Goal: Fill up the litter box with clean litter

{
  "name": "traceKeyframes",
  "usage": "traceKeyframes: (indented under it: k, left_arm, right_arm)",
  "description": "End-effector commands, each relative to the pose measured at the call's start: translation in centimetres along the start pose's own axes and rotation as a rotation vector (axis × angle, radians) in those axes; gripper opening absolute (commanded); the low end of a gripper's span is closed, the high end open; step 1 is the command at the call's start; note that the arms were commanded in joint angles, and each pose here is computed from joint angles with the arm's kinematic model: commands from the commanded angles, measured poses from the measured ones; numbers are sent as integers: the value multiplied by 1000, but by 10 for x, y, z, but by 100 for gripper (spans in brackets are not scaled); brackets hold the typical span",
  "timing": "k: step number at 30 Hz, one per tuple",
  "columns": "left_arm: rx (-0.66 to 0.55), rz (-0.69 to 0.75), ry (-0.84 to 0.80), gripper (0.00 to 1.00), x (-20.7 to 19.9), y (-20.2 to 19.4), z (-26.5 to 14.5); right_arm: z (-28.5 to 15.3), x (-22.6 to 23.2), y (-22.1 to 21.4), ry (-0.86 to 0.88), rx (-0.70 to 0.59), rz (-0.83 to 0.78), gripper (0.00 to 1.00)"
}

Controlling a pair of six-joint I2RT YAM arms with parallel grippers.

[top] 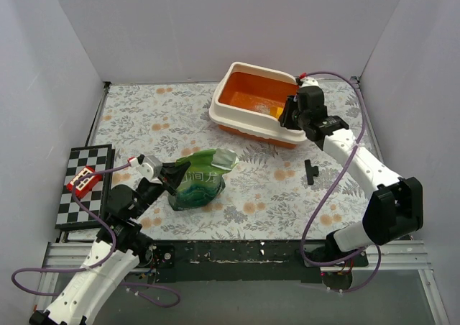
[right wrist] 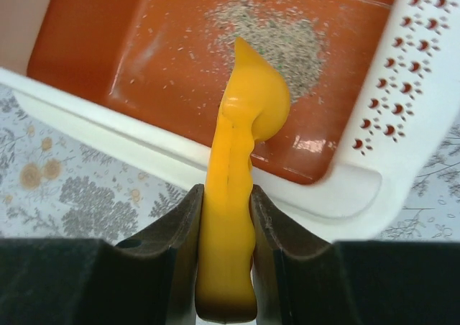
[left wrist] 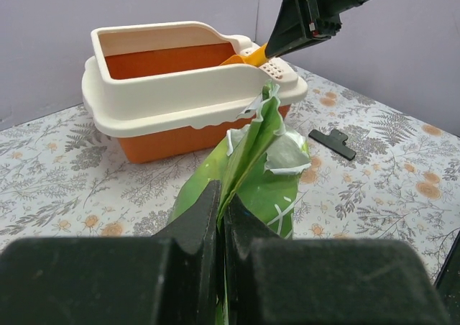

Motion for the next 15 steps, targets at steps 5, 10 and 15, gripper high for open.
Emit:
traceKeyframes:
  k: [5, 10, 15]
  left_arm:
    - [-16, 11, 41, 0, 5, 6, -3]
    - [-17, 10, 32, 0, 4, 6, -4]
    - [-16, 7, -45, 0, -7, 5, -3]
  right_arm:
    - [-17, 76, -54, 130, 145, 15, 1]
    - [-26, 87, -54, 58, 116, -12, 1]
    - [-61, 66, -5, -75, -37, -111, 1]
Point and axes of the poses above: each gripper's point midway between its finger pads, its own z axis out along the fingers, its own x axis along the line the jaws close on, y = z × x, the point moved 3 cm from there along -z, back along the fingers, and after that the axes turned 10 degrees about z, right-handed, at the moved point
